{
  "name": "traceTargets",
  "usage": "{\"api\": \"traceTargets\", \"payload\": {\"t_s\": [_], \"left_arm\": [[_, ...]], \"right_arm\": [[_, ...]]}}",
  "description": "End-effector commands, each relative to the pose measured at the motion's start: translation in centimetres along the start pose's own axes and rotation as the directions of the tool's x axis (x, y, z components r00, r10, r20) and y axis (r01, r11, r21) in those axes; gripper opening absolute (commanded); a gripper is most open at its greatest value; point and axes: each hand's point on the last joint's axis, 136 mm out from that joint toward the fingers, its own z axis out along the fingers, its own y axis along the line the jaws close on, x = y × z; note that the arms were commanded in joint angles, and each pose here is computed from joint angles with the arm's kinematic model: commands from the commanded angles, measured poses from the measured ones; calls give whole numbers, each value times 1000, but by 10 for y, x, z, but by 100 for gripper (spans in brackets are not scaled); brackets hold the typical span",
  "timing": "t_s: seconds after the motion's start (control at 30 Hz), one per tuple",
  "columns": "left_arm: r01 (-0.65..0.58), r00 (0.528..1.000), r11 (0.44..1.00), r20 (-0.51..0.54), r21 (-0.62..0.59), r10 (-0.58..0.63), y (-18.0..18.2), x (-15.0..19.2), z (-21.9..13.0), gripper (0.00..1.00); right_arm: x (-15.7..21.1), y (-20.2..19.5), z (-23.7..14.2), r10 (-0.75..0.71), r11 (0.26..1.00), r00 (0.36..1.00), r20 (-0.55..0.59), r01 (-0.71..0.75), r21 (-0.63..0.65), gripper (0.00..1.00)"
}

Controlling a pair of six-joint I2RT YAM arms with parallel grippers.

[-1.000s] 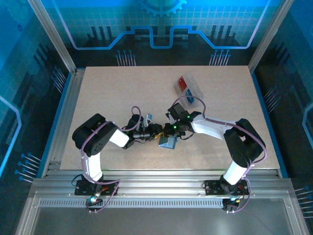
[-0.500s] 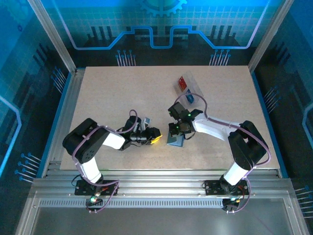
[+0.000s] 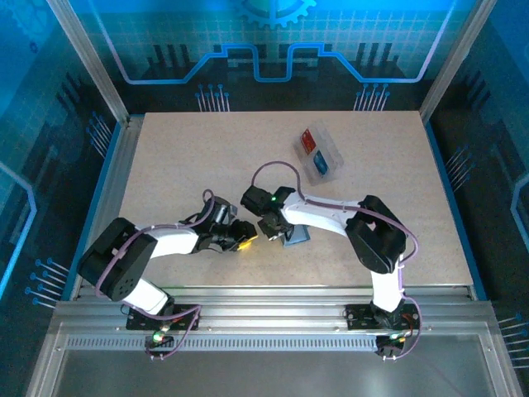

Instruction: Put the credit cards into the card holder

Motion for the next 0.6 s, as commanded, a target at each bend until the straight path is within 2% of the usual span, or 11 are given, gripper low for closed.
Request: {"api": "traceTargets", "payload": {"t_s": [0.0, 0.33, 0.57], "left_arm": [[47, 999, 991, -1, -121, -48, 37, 9, -8, 41], [71, 997, 989, 22, -133, -69, 46, 7, -24, 45], [85, 996, 989, 38, -120, -81, 46, 3, -35, 47]], "right_arm": [[0, 16, -7, -20, 998, 1000, -20, 19, -52, 30], [-8, 54, -22, 37, 943, 999, 17, -30, -331, 43], [-8, 69, -23, 50, 897, 998, 31, -31, -441, 48]]}}
